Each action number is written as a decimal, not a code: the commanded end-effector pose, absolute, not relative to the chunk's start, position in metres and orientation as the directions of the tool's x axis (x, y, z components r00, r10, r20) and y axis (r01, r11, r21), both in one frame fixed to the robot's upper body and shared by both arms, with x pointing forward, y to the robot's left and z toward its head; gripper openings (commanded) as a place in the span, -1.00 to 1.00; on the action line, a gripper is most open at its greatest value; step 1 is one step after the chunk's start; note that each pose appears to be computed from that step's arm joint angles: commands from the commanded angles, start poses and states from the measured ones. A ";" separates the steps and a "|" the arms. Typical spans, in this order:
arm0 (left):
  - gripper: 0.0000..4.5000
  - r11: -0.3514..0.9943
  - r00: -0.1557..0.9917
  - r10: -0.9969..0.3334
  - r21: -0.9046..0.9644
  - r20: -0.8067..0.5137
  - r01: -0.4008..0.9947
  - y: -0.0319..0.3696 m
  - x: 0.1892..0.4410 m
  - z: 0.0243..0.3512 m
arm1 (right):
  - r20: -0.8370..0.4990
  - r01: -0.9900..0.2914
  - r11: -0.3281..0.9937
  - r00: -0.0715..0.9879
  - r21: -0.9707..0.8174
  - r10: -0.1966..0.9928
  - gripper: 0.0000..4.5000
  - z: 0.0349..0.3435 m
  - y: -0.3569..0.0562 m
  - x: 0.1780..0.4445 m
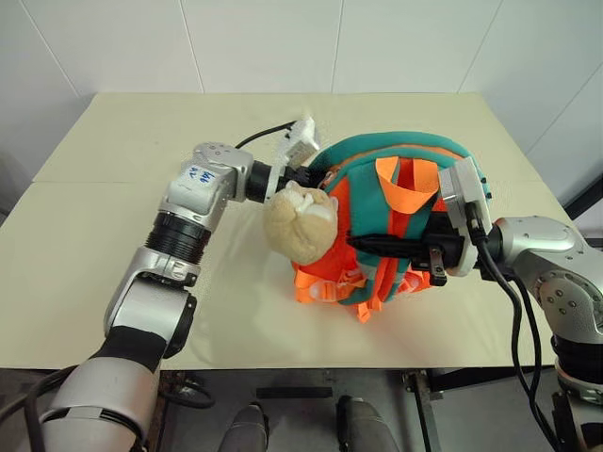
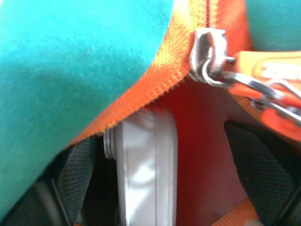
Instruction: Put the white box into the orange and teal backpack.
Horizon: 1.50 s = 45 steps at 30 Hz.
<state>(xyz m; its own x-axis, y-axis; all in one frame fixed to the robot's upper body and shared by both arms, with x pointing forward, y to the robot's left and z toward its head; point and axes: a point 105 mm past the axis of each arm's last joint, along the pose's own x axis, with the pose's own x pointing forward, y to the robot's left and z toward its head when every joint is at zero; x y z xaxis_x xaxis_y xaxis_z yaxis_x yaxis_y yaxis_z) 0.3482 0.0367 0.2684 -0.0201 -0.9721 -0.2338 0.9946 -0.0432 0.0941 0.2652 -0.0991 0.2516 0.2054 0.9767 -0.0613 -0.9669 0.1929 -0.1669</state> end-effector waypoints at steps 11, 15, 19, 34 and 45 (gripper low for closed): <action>0.99 0.118 0.185 -0.962 0.305 -0.201 0.945 0.116 0.329 0.285 | -0.043 -0.963 0.183 0.195 -0.198 0.980 -1.00 0.255 -0.096 0.267; 0.99 0.105 0.155 -0.979 0.316 -0.136 0.943 0.125 0.313 0.293 | -0.044 -0.963 0.180 0.192 -0.200 0.980 -1.00 0.255 -0.095 0.269; 0.99 0.063 0.089 -0.992 0.259 -0.089 0.964 0.130 0.288 0.298 | -0.047 -0.964 0.176 0.189 -0.202 0.981 -1.00 0.254 -0.095 0.268; 0.99 0.068 0.123 -0.968 0.241 -0.218 0.968 0.120 0.252 0.291 | -0.041 -0.967 0.165 0.176 -0.197 0.984 -1.00 0.253 -0.093 0.271; 0.82 0.092 0.150 -0.956 0.229 -0.253 0.969 0.100 0.257 0.285 | -0.040 -0.965 0.167 0.179 -0.202 0.983 -1.00 0.253 -0.092 0.270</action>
